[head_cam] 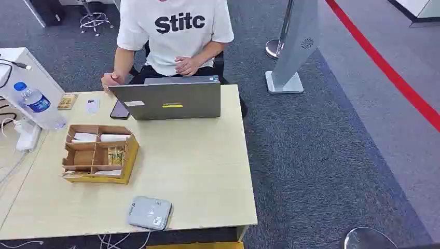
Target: Pass the card to the sensor for recognition and then transmit it.
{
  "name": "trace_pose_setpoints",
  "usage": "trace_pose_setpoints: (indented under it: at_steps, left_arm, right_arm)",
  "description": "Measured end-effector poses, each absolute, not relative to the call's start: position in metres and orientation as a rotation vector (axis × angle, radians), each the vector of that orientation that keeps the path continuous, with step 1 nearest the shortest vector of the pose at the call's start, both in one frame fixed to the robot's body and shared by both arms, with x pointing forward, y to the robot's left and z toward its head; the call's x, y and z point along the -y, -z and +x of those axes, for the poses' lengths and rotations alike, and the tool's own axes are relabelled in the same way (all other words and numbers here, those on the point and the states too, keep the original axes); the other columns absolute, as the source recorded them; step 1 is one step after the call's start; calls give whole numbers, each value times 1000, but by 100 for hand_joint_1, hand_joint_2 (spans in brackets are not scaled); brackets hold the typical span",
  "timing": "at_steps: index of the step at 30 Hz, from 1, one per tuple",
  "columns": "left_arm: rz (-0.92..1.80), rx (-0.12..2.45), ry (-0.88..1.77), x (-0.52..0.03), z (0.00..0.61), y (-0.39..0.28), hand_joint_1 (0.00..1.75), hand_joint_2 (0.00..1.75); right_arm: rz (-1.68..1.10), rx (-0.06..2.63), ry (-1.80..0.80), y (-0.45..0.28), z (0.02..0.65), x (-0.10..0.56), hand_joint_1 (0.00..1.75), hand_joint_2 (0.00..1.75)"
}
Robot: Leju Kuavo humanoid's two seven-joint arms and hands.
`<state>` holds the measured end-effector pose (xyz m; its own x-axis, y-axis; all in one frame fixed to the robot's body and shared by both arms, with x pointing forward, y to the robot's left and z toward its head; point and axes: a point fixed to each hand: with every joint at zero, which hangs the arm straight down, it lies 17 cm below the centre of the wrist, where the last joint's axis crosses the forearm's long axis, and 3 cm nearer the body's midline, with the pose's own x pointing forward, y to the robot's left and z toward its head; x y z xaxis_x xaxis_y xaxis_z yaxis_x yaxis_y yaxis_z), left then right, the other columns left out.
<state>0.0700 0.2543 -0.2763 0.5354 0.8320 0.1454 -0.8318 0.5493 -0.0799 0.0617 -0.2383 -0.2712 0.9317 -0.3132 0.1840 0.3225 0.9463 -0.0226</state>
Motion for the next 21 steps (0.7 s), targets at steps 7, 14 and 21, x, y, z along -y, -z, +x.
trace_pose_setpoints:
  at_steps: [7, 14, 21]
  left_arm:
    - [68, 361, -1418, -278, 92, 264, 0, 175]
    - [248, 463, -1478, -314, 84, 253, 0, 175]
    - [465, 681, -1567, -367, 78, 224, 0, 175]
  right_arm:
    - [-68, 181, 323, 272, 61, 239, 0, 175]
    - [-76, 199, 330, 271, 64, 239, 0, 175]
    - [-78, 216, 362, 269, 67, 236, 0, 175]
